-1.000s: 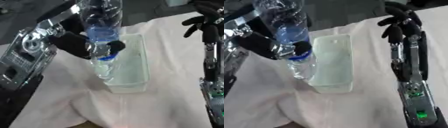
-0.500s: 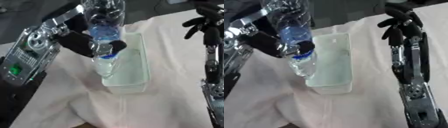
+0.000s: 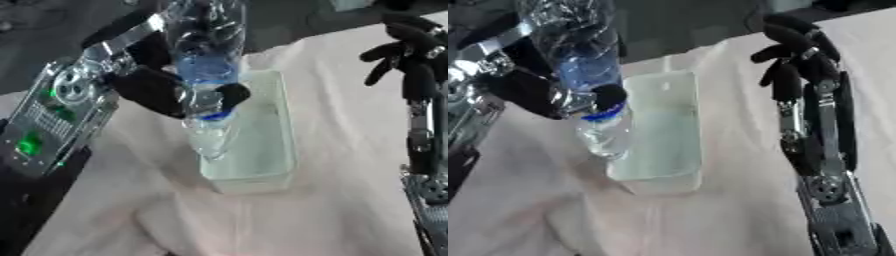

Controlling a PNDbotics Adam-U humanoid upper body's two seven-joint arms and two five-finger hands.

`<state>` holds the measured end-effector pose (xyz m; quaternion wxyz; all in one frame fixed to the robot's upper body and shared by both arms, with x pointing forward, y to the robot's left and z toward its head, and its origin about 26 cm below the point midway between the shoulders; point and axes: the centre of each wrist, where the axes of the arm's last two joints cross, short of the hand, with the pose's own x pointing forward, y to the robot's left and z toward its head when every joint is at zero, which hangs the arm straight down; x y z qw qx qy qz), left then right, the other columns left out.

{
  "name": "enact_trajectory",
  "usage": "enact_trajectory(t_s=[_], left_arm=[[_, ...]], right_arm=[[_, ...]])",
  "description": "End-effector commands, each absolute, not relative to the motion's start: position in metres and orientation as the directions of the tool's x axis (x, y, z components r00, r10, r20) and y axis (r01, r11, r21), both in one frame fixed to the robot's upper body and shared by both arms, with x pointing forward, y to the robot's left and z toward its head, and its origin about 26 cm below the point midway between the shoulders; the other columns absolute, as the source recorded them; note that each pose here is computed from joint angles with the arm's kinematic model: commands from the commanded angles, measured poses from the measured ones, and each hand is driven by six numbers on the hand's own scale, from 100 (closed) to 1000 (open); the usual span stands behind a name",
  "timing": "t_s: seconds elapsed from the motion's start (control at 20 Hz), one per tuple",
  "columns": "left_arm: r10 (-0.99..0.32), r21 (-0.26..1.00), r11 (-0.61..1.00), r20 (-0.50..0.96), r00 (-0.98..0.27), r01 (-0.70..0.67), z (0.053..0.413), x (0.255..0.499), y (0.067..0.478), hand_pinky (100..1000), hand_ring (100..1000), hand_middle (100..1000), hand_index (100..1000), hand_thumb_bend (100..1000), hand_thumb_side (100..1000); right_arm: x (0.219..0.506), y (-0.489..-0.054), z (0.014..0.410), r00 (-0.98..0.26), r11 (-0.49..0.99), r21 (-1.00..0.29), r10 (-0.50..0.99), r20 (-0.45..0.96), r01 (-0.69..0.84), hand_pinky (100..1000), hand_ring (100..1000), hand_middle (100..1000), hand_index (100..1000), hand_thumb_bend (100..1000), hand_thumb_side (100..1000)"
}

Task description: Pick up objects on the table and place them in the box.

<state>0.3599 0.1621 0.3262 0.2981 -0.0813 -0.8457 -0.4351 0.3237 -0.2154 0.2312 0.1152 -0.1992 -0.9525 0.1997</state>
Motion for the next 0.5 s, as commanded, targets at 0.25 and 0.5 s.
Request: enact_trajectory(t_s=[0.25, 0.5], left_arm=[[-0.109, 0.676, 0.641, 0.549, -0.829, 0.364, 0.3389, 0.3612, 0.1613, 100, 100, 100, 248, 100, 185], [-0.101, 0.670, 0.645, 0.551, -0.829, 0.367, 0.3389, 0.3634, 0.1576, 100, 100, 100, 250, 100, 188]], right_arm=[[0.3207, -0.2105, 0.2389, -0.908, 0.849, -0.419, 0.403, 0.114, 0.324, 361, 583, 803, 824, 178, 962], [0.3207, -0.2095, 0.2396, -0.910, 0.850, -0.419, 0.398, 0.112, 0.320, 361, 583, 803, 823, 177, 965]])
